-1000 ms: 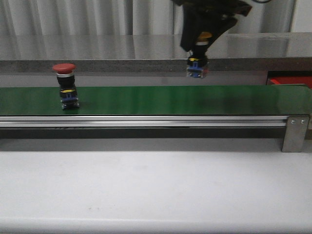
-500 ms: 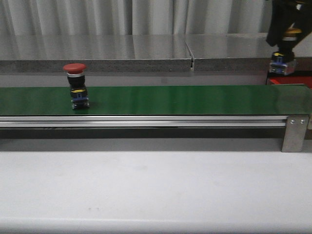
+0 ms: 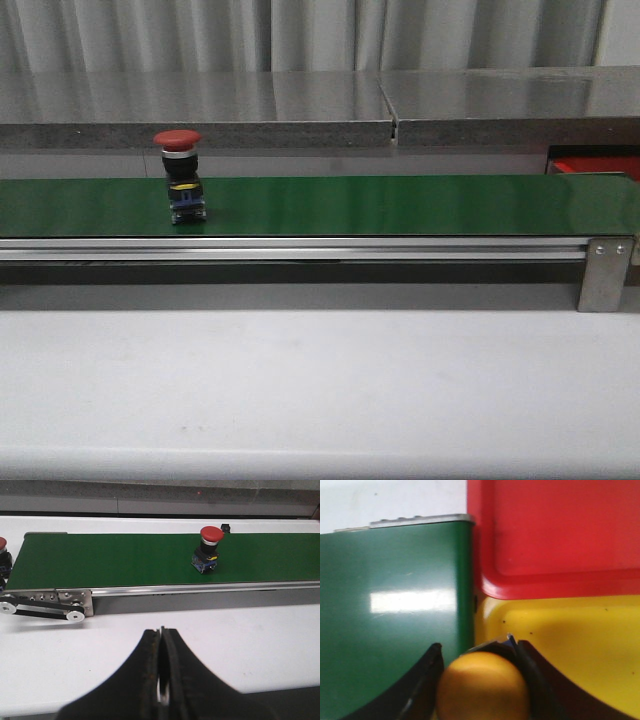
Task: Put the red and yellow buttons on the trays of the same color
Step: 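Lift the yellow button with the right gripper and release it in the yellow tray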
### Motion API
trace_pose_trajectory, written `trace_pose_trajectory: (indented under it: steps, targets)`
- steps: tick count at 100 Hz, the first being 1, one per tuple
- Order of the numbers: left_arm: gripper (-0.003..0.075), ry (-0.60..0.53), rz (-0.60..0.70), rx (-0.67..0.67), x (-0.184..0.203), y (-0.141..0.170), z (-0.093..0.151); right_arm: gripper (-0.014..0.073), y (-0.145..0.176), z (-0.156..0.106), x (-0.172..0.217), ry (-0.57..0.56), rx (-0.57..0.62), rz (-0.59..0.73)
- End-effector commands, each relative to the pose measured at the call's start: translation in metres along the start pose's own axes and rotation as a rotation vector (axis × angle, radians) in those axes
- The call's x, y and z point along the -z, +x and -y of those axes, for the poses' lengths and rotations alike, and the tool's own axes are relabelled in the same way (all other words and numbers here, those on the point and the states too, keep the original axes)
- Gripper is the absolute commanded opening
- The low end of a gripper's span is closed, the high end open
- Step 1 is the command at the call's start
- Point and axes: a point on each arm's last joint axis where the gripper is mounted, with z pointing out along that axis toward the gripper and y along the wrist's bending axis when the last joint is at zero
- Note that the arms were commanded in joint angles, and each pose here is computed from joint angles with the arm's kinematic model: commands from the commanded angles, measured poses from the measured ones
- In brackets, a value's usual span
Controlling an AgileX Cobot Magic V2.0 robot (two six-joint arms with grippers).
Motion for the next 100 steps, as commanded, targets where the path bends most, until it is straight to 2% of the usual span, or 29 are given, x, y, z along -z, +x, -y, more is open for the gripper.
trace_pose_trajectory:
  steps: [1, 51, 81, 90, 100]
  targets:
    - [-0.0020, 0.020, 0.084, 0.008, 0.003, -0.012, 0.002, -0.0027, -0.007, 0.004, 0.024, 0.019, -0.018, 0.121]
    - [-0.0020, 0.020, 0.084, 0.008, 0.003, -0.012, 0.002, -0.0025, 0.007, 0.022, -0.014, 0.074, -0.086, 0.194]
    - [-0.0020, 0.020, 0.084, 0.008, 0.003, -0.012, 0.002, -0.0015, 0.010, 0.025, -0.032, 0.053, -0.133, 0.158]
    - [-0.0020, 0.020, 0.084, 0.008, 0.003, -0.012, 0.002, 0.0050, 0.010, 0.025, -0.034, 0.048, -0.138, 0.149]
    - [-0.0020, 0.020, 0.084, 0.008, 0.003, -0.012, 0.002, 0.0199, 0.010, 0.025, -0.035, 0.049, -0.138, 0.149]
